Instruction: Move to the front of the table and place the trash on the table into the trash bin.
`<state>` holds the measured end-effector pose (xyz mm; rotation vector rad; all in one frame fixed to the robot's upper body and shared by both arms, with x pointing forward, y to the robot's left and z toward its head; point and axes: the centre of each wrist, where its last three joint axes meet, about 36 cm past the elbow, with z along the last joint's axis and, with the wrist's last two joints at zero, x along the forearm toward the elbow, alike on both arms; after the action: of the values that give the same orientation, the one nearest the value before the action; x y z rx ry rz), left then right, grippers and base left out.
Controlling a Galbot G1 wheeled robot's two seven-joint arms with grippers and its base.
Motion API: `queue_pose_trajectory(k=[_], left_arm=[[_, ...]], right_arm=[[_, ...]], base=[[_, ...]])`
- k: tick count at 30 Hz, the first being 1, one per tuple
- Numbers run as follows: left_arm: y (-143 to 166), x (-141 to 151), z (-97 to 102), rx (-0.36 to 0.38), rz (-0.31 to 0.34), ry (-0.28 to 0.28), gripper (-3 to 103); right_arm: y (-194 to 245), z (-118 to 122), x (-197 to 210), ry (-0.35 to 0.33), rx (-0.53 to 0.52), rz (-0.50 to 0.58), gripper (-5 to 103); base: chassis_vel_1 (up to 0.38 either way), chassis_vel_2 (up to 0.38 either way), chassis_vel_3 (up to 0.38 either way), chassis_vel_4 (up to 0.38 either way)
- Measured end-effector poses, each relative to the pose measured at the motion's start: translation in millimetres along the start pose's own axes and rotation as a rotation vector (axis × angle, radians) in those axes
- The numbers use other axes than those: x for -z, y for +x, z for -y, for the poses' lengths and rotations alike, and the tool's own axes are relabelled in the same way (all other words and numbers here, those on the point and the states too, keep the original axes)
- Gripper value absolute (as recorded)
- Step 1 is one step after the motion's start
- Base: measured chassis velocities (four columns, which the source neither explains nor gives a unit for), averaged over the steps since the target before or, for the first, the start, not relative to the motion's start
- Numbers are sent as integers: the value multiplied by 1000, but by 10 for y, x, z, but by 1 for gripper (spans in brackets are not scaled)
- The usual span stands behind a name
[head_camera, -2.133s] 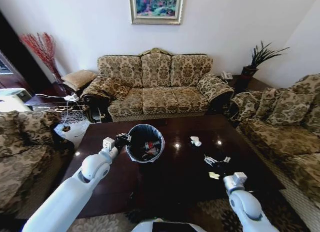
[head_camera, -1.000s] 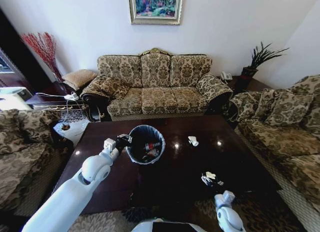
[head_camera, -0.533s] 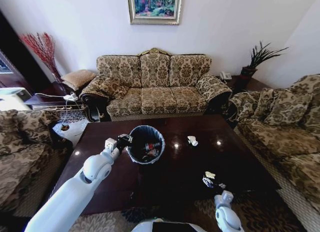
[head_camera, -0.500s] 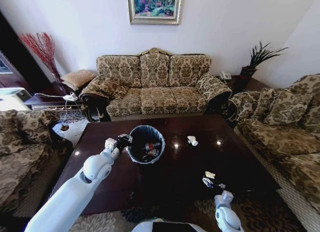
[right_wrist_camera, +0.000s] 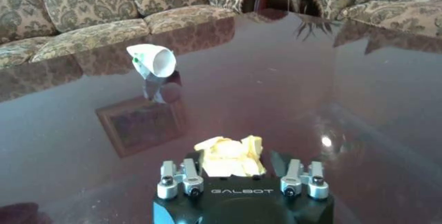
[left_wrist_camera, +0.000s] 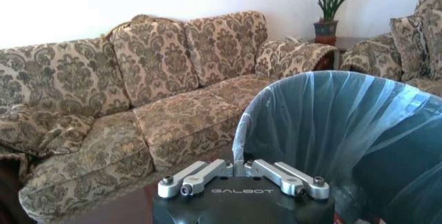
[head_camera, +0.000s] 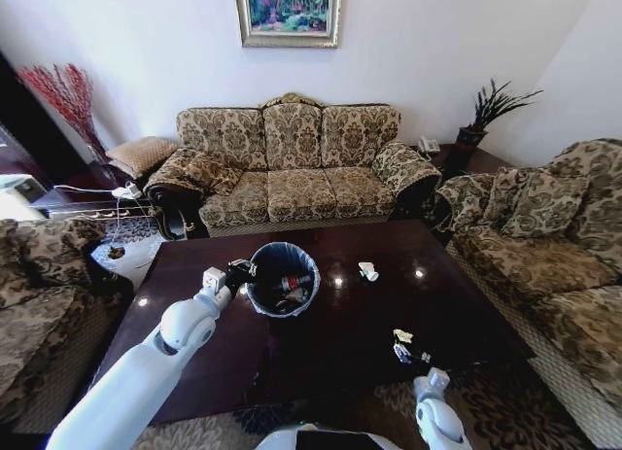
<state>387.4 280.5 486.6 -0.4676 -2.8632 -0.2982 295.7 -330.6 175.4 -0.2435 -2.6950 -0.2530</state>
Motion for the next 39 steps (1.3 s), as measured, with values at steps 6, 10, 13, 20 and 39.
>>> queue_pose_trajectory(k=[6, 10, 13, 20, 39], left_arm=[[10, 17, -12, 1, 3, 5, 2], [13, 26, -16, 2, 5, 3, 2], [16, 34, -13, 1, 8, 3, 2], [30, 61, -37, 4, 17, -1, 2], [-16, 81, -15, -14, 25, -1, 2]], right_arm=[[-98, 11, 61, 6, 5, 0, 42], [-154, 8, 82, 6, 10, -2, 32], [-178, -16, 78, 0, 12, -4, 15], [-173, -75, 43, -20, 8, -7, -2], [351, -431, 1678, 64, 242, 267, 0]], base=[[0, 0, 0, 0], [0, 0, 0, 0], [0, 0, 0, 0], [0, 0, 0, 0], [0, 0, 0, 0]])
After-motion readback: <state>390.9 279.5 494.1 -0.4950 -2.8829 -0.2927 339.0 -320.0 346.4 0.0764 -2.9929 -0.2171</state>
